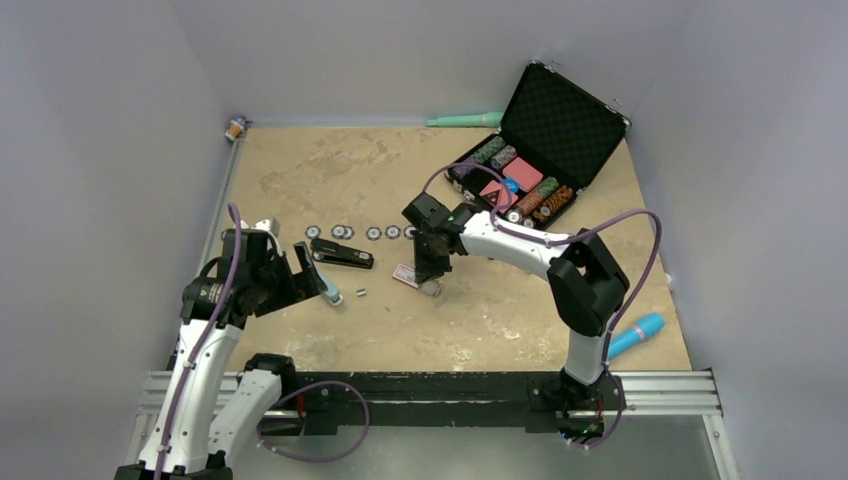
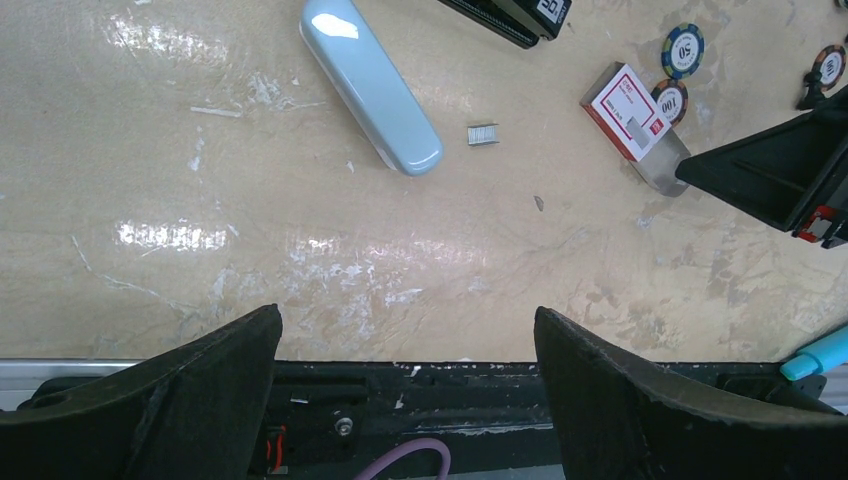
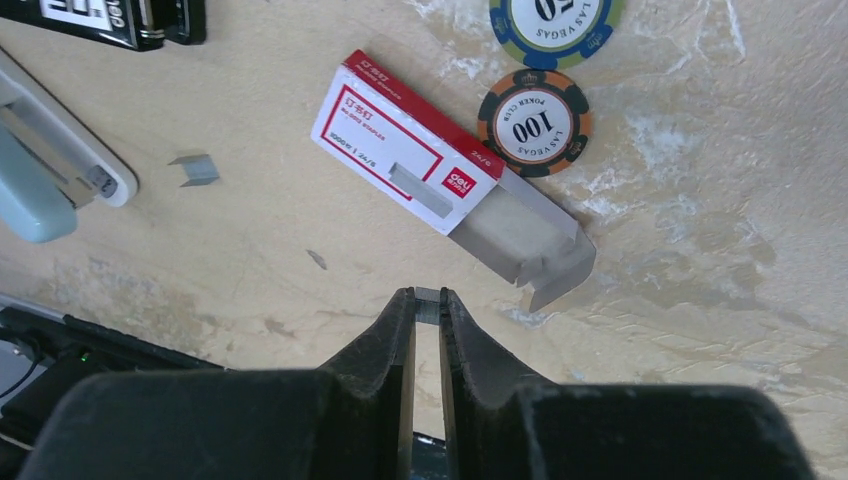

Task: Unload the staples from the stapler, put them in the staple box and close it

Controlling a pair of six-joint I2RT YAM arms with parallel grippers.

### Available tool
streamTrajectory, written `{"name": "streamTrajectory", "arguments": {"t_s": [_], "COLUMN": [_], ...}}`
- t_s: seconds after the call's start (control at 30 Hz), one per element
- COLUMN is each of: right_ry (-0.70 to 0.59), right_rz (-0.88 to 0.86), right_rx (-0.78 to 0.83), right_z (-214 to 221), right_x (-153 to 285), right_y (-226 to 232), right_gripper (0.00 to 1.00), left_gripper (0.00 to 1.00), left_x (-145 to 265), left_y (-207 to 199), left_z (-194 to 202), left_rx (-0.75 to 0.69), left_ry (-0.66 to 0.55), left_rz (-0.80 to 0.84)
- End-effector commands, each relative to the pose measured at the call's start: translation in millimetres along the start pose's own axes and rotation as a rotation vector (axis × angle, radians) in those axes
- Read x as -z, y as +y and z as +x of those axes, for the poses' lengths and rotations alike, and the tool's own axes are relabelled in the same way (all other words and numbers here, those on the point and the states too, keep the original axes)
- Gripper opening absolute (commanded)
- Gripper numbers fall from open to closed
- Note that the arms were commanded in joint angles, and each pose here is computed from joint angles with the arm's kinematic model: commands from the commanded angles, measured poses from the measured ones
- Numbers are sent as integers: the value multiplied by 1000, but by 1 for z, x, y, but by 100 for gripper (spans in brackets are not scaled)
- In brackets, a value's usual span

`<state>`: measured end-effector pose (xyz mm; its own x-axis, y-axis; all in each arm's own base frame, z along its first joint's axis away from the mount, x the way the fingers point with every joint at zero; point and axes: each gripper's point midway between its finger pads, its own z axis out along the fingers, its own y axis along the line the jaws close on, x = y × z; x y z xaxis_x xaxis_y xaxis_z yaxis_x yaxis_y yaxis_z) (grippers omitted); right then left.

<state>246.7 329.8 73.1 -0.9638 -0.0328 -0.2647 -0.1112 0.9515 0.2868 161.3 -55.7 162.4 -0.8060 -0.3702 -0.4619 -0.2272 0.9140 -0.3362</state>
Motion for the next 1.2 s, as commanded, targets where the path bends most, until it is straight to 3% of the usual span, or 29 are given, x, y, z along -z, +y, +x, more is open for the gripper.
{"name": "streamTrajectory", "arguments": {"t_s": [0.0,1.17], "right_ry": [-33,-56], "right_rz": [-61,-25], "right_rx": [-56,-142], "right_z": [-5,-11], "right_x": [5,-18], "right_y": [9,-19], "right_gripper": [10,5], "left_gripper": [100,100], "left_x": [-1,-6], "left_y": [-4,-8], "left_z": [-5,-2], "left_rx": [6,8], "left_ry": [-19,19], "left_rz": [25,51]}}
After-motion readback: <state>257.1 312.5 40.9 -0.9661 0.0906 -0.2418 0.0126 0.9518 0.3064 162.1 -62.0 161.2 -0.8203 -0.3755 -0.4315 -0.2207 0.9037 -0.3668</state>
